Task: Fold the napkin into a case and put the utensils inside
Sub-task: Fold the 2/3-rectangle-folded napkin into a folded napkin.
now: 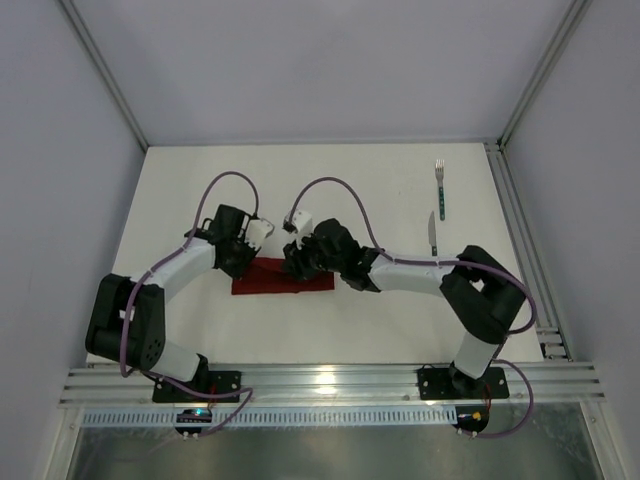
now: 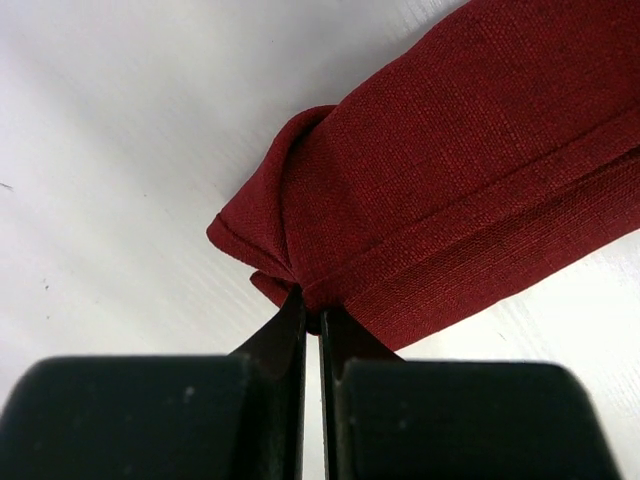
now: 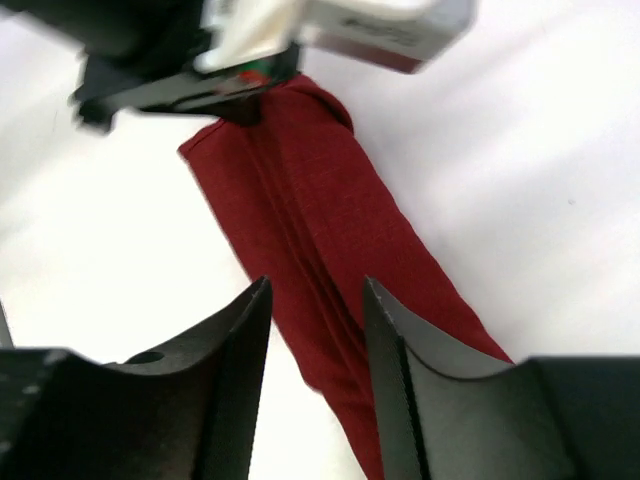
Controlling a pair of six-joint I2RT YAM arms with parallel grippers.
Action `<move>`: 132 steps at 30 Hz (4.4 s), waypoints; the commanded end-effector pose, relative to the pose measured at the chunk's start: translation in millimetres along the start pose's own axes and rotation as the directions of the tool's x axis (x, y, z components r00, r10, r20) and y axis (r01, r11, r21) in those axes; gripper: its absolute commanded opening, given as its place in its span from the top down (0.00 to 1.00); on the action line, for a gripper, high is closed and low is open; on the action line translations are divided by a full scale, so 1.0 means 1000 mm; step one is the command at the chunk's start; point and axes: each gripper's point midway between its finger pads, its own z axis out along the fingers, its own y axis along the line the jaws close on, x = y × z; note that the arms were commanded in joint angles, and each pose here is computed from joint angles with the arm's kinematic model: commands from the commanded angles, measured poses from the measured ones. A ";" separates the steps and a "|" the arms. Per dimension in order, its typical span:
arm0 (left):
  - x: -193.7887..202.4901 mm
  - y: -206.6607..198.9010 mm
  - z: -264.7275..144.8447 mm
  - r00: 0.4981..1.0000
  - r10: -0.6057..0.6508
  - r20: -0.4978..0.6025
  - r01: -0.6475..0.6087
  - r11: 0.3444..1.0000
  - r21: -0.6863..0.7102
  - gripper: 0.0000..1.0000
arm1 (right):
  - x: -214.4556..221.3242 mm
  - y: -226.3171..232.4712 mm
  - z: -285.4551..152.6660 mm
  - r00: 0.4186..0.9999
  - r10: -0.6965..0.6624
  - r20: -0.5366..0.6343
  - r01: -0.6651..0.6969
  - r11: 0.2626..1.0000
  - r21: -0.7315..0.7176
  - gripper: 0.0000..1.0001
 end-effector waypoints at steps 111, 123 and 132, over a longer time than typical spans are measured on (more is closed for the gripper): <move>0.019 -0.011 -0.041 0.779 0.466 0.420 -0.485 0.872 -0.070 0.78 | 0.093 0.020 0.012 0.925 -0.310 -0.221 0.329 0.943 0.055 0.96; 0.054 -0.010 -0.037 0.749 0.554 0.363 -0.596 0.803 0.007 0.72 | 0.081 -0.004 0.016 0.951 -0.210 -0.228 0.238 0.966 0.105 0.96; 0.026 0.008 -0.030 0.681 0.606 0.412 -0.620 0.776 -0.116 0.66 | 0.061 -0.006 0.020 0.952 -0.234 -0.198 0.249 0.967 0.050 0.96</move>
